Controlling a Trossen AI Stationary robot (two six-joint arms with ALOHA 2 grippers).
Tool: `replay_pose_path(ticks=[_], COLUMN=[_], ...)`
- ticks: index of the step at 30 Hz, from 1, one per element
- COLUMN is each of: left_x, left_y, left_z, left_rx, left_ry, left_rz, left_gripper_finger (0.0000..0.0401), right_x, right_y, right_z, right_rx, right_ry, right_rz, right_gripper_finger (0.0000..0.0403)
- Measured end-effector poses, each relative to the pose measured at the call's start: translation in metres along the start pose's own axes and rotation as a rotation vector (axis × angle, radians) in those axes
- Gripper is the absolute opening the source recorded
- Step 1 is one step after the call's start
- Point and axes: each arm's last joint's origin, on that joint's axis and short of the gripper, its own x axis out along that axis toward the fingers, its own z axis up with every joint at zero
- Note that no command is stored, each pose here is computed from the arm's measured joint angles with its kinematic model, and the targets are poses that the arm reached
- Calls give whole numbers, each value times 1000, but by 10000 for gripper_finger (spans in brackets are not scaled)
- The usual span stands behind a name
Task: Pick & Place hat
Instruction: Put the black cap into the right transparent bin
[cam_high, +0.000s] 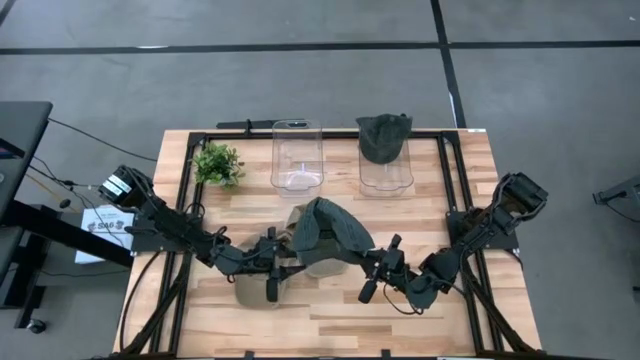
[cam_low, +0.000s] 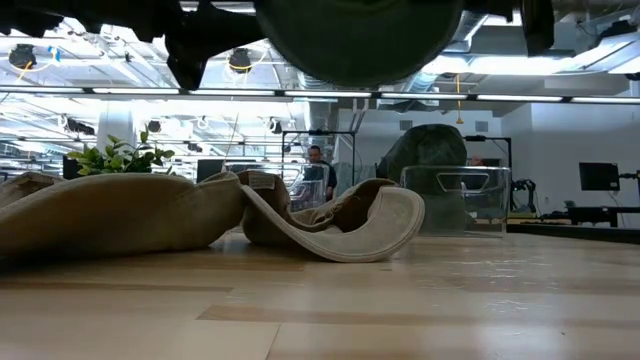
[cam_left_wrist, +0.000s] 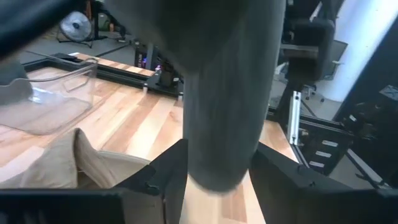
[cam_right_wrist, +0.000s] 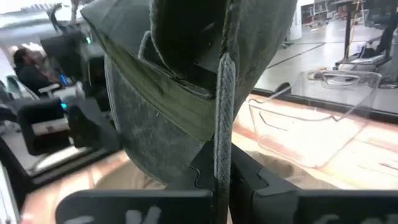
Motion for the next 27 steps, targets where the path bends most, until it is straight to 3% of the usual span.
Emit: replay_pose_path(ticks=[10, 17, 21, 27], left_x=[7, 7, 7, 6], left_y=[12, 13, 13, 11], left_z=[0, -2, -2, -3], left_rx=[12, 53, 86, 156], left_ry=[13, 30, 32, 51], left_rz=[52, 57, 55, 23], left_gripper_finger=[147, 16, 12, 11], right_x=[13, 12, 12, 7], right_y=[-1, 1, 0, -1], right_z=[-5, -5, -6, -4], right_rx=[15, 11, -16, -75], right_ry=[16, 28, 42, 59], right_rz=[38, 71, 82, 87], right_gripper_finger=[7, 16, 48, 134])
